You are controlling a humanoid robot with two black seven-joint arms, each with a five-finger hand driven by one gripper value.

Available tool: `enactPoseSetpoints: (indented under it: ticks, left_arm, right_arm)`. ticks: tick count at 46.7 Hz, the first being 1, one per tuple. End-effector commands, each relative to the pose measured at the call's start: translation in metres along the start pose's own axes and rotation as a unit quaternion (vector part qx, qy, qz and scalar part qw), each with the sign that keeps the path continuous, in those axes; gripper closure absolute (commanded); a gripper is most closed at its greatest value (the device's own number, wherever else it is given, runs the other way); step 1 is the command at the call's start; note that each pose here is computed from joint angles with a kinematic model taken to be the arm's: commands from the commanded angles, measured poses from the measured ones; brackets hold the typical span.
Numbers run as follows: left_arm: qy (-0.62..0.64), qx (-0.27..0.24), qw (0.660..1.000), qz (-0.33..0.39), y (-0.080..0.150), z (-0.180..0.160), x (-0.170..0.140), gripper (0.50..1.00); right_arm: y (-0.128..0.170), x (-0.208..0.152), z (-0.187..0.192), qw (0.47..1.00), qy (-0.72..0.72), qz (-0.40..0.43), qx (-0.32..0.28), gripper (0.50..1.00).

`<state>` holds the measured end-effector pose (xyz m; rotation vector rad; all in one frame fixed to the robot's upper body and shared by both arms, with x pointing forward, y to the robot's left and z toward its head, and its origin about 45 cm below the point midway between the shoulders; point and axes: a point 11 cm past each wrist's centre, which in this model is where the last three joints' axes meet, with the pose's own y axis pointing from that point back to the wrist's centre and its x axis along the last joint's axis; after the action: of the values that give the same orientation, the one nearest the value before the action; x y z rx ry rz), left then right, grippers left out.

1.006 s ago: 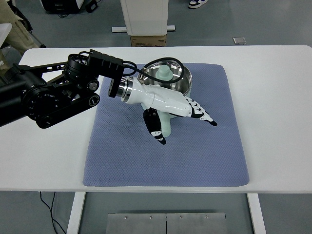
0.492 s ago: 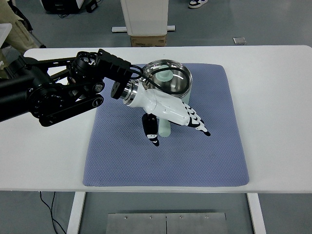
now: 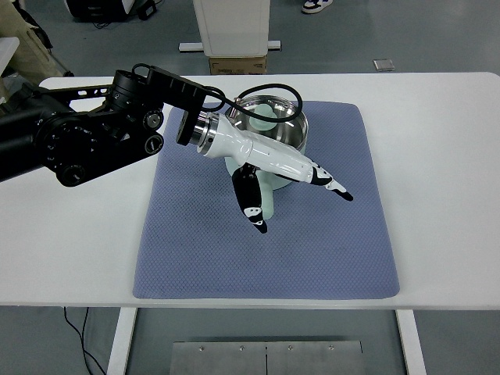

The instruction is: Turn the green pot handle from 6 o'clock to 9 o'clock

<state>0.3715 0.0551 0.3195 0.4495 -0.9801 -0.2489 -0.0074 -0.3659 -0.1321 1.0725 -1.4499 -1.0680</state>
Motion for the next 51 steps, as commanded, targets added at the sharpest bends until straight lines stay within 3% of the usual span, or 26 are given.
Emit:
enactPoseSetpoints:
  ticks: [1,23,51]
  left_arm:
    - [-0.007,0.008,1.000,-0.018,-0.001,-0.003,-0.006,0.500]
    - [-0.093,0.063,0.990,-0.082,0.000,-0.016,-0.015,0.500]
    - [-0.115,0.062,0.981,-0.145,-0.019,-0.012,-0.031,0.500]
  right_arm:
    - [0.000,0.000,0.000,1.000,0.000,0.000,0.000,0.500]
    - [0.000,0.000,0.000,1.000,0.000,0.000,0.000,0.500]
    - [0.000,0.000,0.000,1.000,0.000,0.000,0.000,0.500]
